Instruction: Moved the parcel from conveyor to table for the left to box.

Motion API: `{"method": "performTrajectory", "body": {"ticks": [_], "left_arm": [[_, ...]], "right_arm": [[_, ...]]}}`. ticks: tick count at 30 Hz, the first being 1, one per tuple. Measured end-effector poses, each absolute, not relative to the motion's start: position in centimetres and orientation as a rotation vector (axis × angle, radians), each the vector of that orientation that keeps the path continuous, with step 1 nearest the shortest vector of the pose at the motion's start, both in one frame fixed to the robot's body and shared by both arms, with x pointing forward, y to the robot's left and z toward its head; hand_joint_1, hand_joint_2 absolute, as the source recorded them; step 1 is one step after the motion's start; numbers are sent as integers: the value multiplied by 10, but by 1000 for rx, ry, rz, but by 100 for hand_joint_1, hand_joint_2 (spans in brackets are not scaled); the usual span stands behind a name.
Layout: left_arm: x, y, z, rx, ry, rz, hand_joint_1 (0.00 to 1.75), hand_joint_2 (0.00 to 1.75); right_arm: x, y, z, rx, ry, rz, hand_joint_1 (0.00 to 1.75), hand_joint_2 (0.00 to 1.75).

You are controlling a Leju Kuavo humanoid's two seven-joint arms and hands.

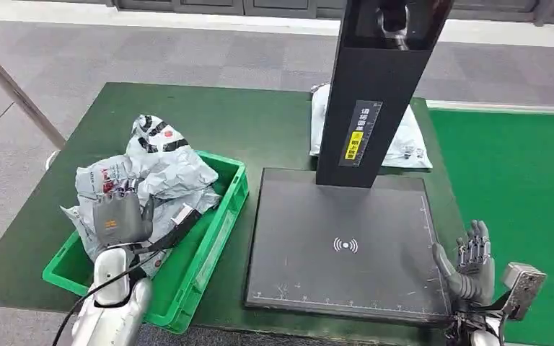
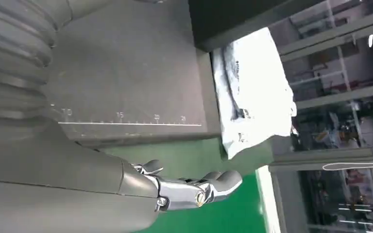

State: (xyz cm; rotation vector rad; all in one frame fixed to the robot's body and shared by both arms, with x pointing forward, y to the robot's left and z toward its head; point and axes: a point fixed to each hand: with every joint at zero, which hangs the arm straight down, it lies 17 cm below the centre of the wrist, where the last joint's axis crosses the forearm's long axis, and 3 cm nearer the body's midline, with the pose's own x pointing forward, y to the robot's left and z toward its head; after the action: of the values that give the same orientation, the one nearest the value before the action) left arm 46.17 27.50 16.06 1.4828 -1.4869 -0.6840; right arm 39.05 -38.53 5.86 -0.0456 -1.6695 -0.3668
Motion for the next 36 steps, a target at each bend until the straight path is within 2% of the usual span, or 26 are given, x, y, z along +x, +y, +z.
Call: {"method": "performTrajectory", "body": {"ticks": [7, 8, 16, 21, 24, 25, 30, 36], "left_arm": [[474, 255, 112, 1312, -1428, -893, 0, 175], [474, 254, 109, 1305, -1425, -904, 0, 0], [472, 259, 107, 1284, -1431, -873, 0, 0], [467, 256, 125, 1181, -1571, -759, 0, 0], [463, 243, 141, 1001, -1711, -638, 0, 0], [461, 238, 146, 939, -1748, -609, 0, 175], [450, 201, 183, 472, -1988, -405, 0, 175], [441, 184, 194, 319, -2044, -355, 0, 175]], "right_arm": [[391, -383, 52, -21, -1638, -351, 0, 175], [391, -383, 52, -22, -1635, -349, 0, 175], [390, -378, 46, -12, -1622, -331, 0, 175], [389, -378, 43, -11, -1617, -332, 0, 175], [389, -377, 44, -1, -1619, -332, 0, 175], [389, -377, 44, 2, -1619, -332, 0, 175], [389, -380, 44, -1, -1621, -336, 0, 175], [390, -381, 44, -1, -1622, -339, 0, 175]]}}
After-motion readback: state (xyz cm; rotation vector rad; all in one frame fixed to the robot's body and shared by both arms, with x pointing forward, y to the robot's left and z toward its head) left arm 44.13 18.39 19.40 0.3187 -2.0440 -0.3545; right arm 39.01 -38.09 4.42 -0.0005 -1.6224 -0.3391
